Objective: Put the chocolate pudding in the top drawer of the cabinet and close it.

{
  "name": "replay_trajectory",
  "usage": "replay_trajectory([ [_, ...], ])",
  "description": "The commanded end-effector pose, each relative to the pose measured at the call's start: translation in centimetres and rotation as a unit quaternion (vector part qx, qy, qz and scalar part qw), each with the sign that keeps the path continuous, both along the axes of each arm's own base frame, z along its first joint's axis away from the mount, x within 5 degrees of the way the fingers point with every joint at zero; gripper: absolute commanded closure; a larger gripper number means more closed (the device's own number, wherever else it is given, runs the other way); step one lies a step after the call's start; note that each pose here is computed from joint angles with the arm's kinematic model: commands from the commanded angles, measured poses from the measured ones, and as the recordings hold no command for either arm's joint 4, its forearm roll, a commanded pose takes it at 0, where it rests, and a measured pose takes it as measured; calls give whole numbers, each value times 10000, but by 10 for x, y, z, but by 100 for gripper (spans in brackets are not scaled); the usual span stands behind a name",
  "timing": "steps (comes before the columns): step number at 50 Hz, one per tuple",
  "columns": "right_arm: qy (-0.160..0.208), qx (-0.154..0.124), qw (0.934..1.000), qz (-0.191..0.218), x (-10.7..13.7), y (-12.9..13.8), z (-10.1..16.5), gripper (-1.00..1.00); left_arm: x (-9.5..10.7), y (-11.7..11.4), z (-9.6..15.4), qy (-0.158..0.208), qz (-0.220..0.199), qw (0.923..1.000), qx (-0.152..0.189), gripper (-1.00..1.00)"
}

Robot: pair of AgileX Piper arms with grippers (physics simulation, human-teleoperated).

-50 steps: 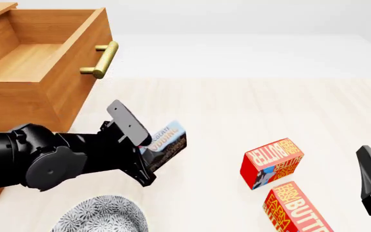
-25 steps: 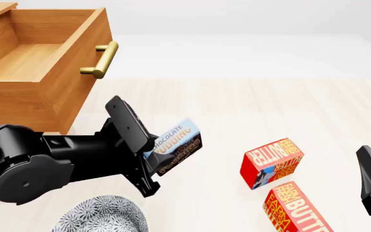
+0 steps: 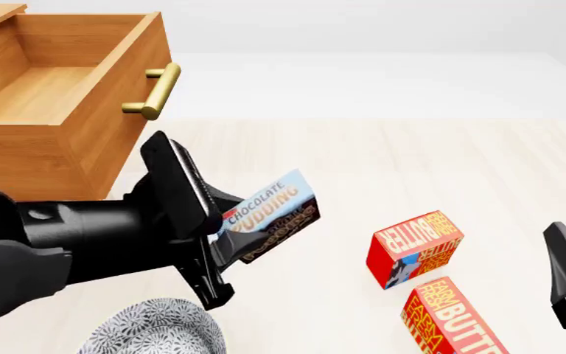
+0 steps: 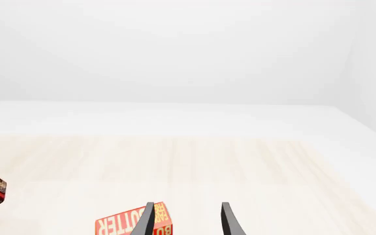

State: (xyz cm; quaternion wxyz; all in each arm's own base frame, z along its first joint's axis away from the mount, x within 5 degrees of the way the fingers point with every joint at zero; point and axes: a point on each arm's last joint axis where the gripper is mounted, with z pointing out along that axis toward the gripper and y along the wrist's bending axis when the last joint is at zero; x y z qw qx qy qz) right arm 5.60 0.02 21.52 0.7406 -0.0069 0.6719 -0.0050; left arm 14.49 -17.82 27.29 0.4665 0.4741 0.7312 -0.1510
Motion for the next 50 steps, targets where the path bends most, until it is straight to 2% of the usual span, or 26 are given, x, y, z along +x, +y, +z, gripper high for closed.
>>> replay_trajectory([
  [1,-1,-2,10000,1,0,0,0,-100,-10,13,17,-345,-137,9993,-23,100],
  [4,-2,-1,10000,0,0,0,0,-100,-14,14,27,-375,-192,9991,-73,100],
  [5,0,2,10000,0,0,0,0,-100,-16,21,30,-485,-178,9986,-60,100],
  [10,-2,-2,10000,0,0,0,0,-100,-20,21,40,-478,-207,9985,-156,100],
  [19,-1,0,10000,0,0,0,0,-100,-28,32,53,-697,-248,9971,-195,100],
  [20,0,0,10000,1,0,0,0,-100,-29,39,54,-845,-225,9960,-173,100],
  [23,0,1,10000,0,0,0,0,-100,-31,39,58,-809,-243,9962,-234,100],
  [27,-2,-1,10000,0,0,0,0,-100,-36,47,64,-985,-245,9946,-235,100],
  [33,1,0,10000,0,0,0,0,-100,-41,52,73,-1047,-264,9937,-303,100],
  [50,-2,0,10000,0,0,0,0,-100,-56,81,99,-1430,-77,9888,-425,100],
])
